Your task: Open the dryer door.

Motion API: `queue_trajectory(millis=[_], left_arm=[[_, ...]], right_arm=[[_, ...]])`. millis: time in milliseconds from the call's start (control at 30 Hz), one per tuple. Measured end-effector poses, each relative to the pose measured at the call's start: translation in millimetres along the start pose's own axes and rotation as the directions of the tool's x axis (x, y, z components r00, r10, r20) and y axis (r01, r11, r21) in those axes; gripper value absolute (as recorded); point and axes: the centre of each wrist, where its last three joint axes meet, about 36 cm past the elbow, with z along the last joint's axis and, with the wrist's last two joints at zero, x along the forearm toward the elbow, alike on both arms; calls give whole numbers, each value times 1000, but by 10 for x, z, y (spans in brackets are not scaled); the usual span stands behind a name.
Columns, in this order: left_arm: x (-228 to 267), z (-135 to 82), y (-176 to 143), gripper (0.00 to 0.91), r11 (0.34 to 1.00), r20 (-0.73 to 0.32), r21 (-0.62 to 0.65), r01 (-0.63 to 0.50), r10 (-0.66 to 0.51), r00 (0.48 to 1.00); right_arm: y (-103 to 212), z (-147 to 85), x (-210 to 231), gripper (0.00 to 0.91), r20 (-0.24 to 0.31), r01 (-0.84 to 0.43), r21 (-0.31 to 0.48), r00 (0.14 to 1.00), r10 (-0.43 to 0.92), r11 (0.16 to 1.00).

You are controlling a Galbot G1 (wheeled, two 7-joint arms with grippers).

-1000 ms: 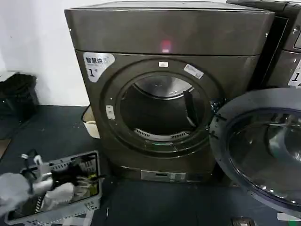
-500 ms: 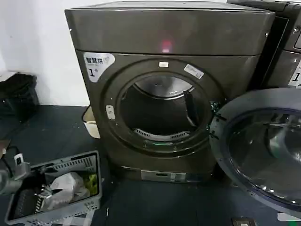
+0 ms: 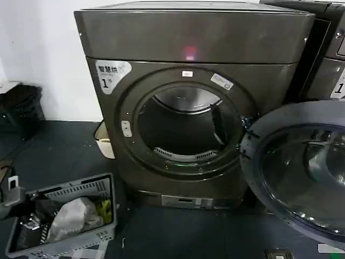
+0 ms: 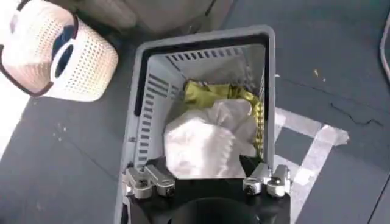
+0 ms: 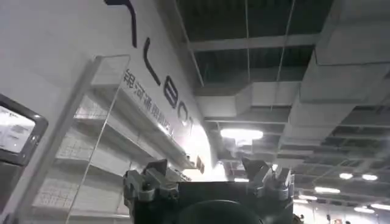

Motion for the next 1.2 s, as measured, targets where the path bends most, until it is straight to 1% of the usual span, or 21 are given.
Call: queue_trajectory(millis=[367, 467, 800, 1200], left_arm=[[-11, 5, -3, 907, 1000, -15, -26, 2, -3, 1000], [-14, -18, 9, 907, 1000, -11, -25, -1, 1, 1000], [34, -46, 33, 907, 999, -16, -47, -11, 10, 1000], [78, -19, 58, 907, 998, -32, -59, -7, 5, 999]], right_arm=[[18, -8, 6, 907, 1, 7, -2, 1000, -7, 1000], [16, 18, 14, 907, -5, 7, -1, 1000, -7, 1000], [11, -1, 32, 907, -2, 10, 1, 1000, -10, 1000], [-11, -16, 43, 907, -2, 11, 3, 1000, -11, 1000]])
